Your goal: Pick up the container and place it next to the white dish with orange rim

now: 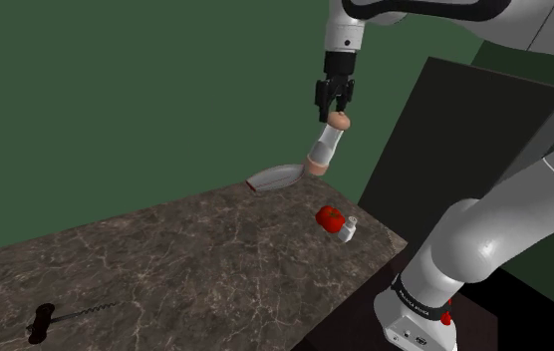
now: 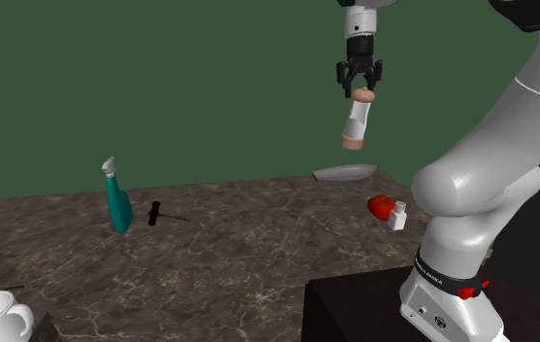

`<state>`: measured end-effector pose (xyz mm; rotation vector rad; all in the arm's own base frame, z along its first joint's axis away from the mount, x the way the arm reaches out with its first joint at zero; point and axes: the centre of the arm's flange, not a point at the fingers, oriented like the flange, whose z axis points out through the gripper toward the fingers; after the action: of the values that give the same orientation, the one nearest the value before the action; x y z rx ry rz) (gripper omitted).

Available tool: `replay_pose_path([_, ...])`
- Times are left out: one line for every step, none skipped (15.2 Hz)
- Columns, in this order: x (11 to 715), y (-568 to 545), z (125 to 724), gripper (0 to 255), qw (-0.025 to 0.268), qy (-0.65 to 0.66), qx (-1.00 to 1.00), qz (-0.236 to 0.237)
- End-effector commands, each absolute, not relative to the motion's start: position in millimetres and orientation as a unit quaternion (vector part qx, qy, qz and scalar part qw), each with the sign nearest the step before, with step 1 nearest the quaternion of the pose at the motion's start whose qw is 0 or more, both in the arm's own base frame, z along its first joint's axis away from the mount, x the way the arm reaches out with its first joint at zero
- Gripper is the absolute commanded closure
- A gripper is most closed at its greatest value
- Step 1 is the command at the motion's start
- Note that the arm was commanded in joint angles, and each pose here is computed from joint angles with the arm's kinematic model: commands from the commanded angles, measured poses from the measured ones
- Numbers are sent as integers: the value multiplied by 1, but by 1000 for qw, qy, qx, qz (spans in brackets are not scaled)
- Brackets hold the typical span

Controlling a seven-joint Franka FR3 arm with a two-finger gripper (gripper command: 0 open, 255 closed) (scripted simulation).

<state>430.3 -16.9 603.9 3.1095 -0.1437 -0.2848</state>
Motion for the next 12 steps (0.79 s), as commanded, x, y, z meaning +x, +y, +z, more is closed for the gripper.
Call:
replay_pose_path([428,-45,603,255,8,-45,995,-91])
replay_pose_path([427,-58,603,255,8,-45,995,-91])
replay_pose_path([426,-71,603,255,8,-45,995,-91])
replay_pose_path([425,-84,604,255,8,-45,995,-91])
replay_pose_path([424,-97,604,255,8,-45,995,-91])
replay_pose_path([423,-110,604,255,8,-45,995,-91])
replay_pose_path([422,-124,604,255,8,-45,995,-91])
replay_pose_path([421,-137,604,255,8,-45,995,-91])
replay_pose_path([420,-150,604,255,8,-45,995,-91])
replay_pose_path([419,-163,604,255,8,-45,995,-91])
replay_pose_path([418,-176,604,255,8,-45,995,-91])
replay_pose_path([417,-189,604,255,8,-45,995,-91])
